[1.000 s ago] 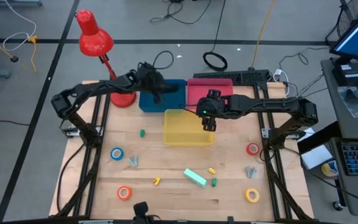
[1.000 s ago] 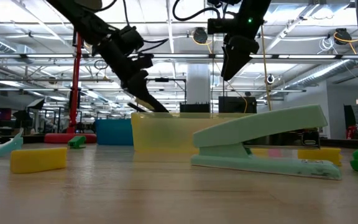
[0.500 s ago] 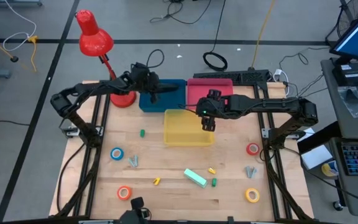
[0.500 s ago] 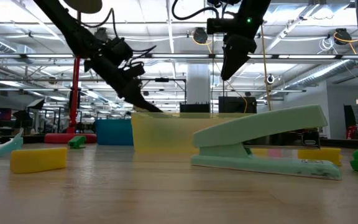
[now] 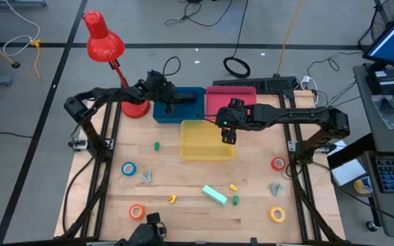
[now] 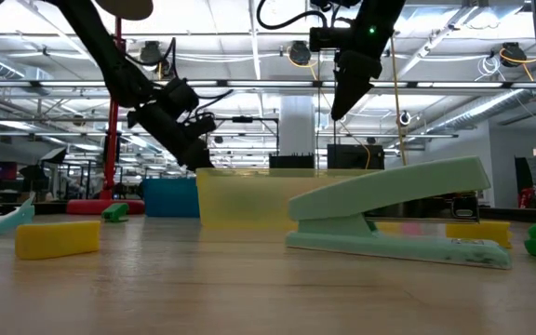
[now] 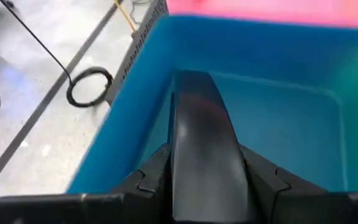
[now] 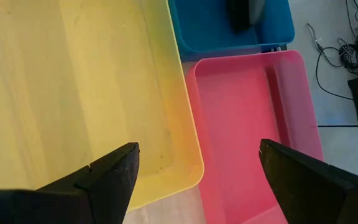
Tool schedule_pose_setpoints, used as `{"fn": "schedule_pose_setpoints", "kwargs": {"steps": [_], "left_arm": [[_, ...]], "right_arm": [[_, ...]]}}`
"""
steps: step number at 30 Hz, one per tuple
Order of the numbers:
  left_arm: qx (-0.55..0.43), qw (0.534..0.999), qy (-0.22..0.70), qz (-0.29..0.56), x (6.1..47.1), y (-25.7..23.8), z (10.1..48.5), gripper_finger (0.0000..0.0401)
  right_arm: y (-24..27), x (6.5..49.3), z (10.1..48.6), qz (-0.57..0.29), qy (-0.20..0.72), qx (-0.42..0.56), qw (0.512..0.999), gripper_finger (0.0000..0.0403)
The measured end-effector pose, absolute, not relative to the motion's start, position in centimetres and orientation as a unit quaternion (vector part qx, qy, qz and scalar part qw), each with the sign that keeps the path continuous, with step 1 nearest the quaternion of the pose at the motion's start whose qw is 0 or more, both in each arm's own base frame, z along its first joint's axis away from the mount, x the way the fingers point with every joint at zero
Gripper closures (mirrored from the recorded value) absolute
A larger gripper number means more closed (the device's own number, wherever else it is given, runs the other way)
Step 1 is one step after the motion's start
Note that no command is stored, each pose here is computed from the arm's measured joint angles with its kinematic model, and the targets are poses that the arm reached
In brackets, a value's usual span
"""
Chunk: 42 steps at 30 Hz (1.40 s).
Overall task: Pick and place Stapler, Stapler remover, tape
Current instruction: Put the black large stapler into the blue bin, then put the light green large stapler into the blue bin
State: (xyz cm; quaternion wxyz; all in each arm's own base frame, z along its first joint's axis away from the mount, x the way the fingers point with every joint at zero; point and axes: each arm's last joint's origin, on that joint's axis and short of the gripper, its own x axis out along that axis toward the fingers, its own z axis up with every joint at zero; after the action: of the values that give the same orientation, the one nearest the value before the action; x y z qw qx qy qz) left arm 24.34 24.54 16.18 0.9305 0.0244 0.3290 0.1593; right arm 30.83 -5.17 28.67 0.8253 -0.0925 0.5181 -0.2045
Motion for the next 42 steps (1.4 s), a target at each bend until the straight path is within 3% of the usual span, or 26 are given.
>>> {"fn": "schedule_pose_setpoints", "kwargs": {"steps": [8,15,21,25,33,42], "left_arm": [[0.050,0.927,0.342,0.149,24.3,24.8,15.5,0.0266],[0.063,0.909,0.368,0.185,24.1,25.0,15.2,0.0182],[0.052,0.904,0.367,0.214,24.0,24.9,15.8,0.0174],[0.030,0.915,0.323,0.241,23.8,24.2,18.7,0.0173],[-0.004,0.941,0.252,0.227,22.8,18.8,26.0,0.0172],[-0.126,0.935,0.317,0.093,24.0,10.0,26.7,0.0171]], "right_arm": [[-5.2,31.1,28.8,-0.207,0.504,-0.092,0.834,0.0083],[-5.2,31.2,28.9,-0.208,0.496,-0.091,0.838,0.0083],[-5.2,31.3,28.9,-0.208,0.497,-0.092,0.838,0.0083],[-5.2,31.1,28.8,-0.206,0.504,-0.093,0.834,0.0083],[-5.0,30.9,28.7,-0.205,0.513,-0.091,0.828,0.0083],[-3.0,31.0,28.6,-0.216,0.505,-0.036,0.835,0.0083]]}}
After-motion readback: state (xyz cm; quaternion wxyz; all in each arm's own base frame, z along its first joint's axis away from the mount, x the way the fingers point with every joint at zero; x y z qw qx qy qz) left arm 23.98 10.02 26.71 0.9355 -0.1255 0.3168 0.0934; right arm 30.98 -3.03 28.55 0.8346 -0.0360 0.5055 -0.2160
